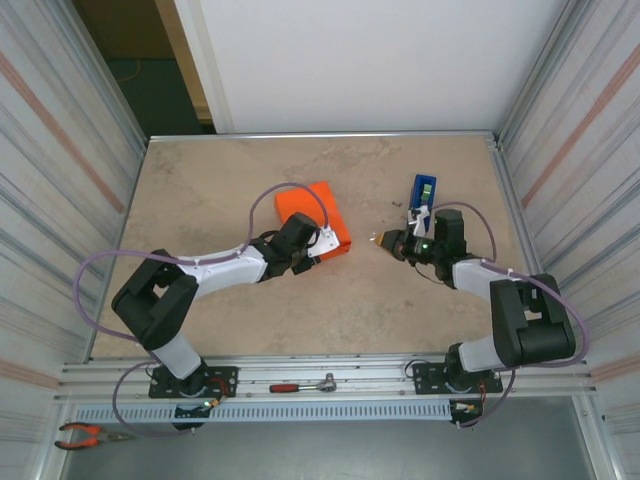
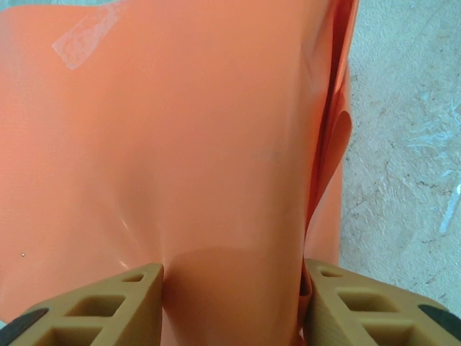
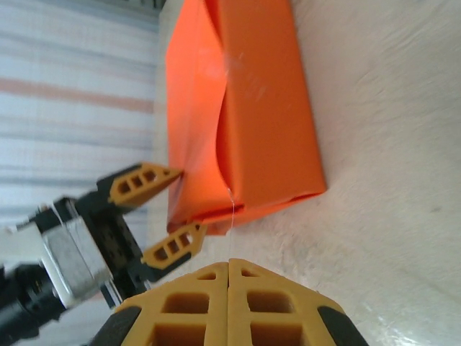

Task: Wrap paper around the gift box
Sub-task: Tear off the tape with the cutter, then wrap the gift box with the wrapping paper.

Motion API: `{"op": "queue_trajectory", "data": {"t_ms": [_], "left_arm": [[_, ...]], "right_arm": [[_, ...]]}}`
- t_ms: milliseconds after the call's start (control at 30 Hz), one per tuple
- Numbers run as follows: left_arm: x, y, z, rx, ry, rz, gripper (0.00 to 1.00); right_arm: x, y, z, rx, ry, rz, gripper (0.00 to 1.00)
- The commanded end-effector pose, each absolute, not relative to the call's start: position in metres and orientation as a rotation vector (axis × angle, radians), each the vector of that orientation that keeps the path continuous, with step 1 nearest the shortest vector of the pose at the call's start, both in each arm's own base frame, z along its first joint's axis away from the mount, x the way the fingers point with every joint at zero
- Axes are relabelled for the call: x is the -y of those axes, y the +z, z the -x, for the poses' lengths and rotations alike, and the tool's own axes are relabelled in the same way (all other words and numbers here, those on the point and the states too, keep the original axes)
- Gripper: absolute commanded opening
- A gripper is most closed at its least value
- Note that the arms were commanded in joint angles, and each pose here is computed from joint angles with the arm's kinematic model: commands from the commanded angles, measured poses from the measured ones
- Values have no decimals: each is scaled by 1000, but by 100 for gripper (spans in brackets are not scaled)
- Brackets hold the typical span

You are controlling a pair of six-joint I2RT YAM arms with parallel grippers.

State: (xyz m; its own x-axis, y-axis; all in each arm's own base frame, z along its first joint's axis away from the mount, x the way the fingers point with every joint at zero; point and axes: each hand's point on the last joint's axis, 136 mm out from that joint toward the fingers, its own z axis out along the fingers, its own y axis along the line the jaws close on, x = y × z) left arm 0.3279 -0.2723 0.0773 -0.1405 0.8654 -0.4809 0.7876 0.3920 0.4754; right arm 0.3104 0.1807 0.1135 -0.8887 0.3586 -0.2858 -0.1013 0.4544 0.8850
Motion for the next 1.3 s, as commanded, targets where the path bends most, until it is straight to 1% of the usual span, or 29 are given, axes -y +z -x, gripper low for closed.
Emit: {"op": "queue_trajectory", "data": {"t_ms": [0, 200, 400, 900, 1267], "left_arm": [[251, 40, -310, -2058, 164, -1520, 47], [250, 39, -310, -2060, 168, -1523, 47], [250, 38, -310, -2062, 170, -1527, 46], [249, 39, -309, -2065, 168, -1520, 46], [248, 38, -309, -2068, 171, -1522, 45]], "right_arm": [[-196, 126, -298, -2186, 1413, -34, 0], [-218, 134, -280, -2130, 1409, 99, 0], [-228, 135, -275, -2091, 1376, 135, 0], [-265, 119, -278, -2018, 1417, 119, 0], [-275, 111, -287, -1979, 1441, 83, 0]]}}
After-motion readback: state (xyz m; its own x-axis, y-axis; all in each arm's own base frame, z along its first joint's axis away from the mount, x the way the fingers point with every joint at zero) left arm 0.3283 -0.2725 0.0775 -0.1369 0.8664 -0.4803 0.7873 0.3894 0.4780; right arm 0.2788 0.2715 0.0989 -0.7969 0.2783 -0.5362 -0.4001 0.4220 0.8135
